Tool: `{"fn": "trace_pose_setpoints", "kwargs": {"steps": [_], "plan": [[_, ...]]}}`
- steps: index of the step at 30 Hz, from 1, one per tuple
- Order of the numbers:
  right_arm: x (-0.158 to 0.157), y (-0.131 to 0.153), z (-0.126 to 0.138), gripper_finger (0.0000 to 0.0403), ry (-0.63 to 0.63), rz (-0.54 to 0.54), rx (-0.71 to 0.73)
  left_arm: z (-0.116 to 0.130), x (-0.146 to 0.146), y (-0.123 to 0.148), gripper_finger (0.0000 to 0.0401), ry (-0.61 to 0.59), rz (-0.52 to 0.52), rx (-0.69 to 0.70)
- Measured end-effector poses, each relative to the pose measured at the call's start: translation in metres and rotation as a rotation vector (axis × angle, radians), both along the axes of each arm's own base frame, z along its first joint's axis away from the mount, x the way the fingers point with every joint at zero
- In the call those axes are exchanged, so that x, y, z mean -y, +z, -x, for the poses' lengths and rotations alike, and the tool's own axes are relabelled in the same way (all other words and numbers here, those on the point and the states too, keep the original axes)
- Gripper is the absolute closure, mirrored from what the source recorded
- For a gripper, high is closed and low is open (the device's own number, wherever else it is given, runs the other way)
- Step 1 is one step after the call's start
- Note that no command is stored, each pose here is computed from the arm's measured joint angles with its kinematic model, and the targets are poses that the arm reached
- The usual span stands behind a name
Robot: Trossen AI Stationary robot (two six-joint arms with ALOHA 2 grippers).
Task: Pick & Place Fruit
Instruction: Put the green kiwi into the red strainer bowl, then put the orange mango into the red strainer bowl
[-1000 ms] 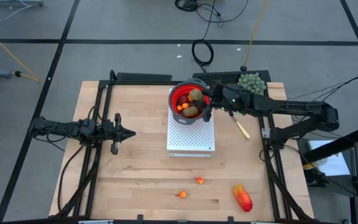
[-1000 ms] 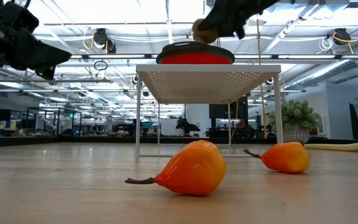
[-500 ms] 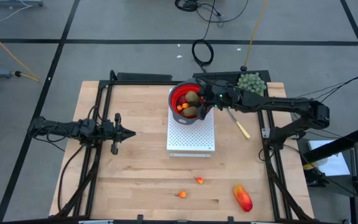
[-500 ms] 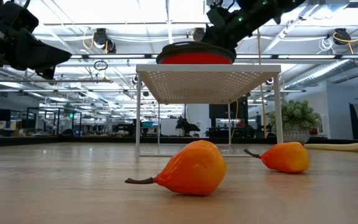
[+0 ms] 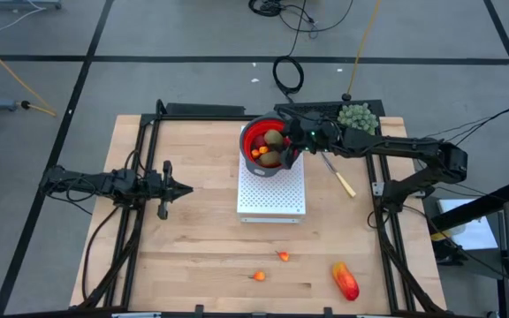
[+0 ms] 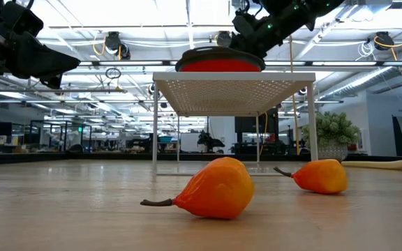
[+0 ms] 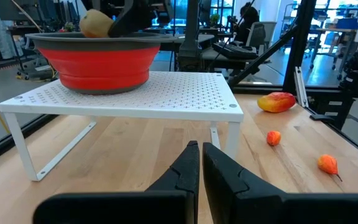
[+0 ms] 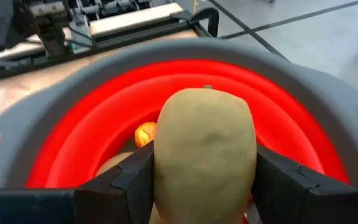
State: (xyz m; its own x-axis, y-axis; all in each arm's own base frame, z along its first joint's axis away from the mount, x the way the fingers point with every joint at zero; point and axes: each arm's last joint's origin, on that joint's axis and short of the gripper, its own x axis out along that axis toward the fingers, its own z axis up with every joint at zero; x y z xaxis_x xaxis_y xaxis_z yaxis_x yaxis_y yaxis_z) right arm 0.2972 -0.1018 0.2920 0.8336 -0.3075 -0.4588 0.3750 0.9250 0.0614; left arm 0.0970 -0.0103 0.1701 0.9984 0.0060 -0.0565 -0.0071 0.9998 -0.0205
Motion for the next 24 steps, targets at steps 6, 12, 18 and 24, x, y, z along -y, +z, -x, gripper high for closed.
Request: {"fn": "trace_pose_setpoints", "kwargs": {"steps": [6,12,18,24], "plan": [[0.000,-0.001,0.001,0.0173,0.004,0.009,-0.016,0.000,0.000,0.000,0.0382,0.000,0.000,0.000],[0.000,-0.001,0.001,0.0154,0.006,0.012,-0.017,0.000,0.000,0.000,0.0382,0.000,0.001,0.000],[-0.007,0.010,0.006,0.0152,0.022,0.023,0.018,0.000,0.000,0.000,0.0382,0.000,0.006,0.000],[-0.040,0.031,0.020,0.0200,0.122,0.044,0.054,0.000,0.000,0.000,0.0382,0.000,0.001,0.000]]}}
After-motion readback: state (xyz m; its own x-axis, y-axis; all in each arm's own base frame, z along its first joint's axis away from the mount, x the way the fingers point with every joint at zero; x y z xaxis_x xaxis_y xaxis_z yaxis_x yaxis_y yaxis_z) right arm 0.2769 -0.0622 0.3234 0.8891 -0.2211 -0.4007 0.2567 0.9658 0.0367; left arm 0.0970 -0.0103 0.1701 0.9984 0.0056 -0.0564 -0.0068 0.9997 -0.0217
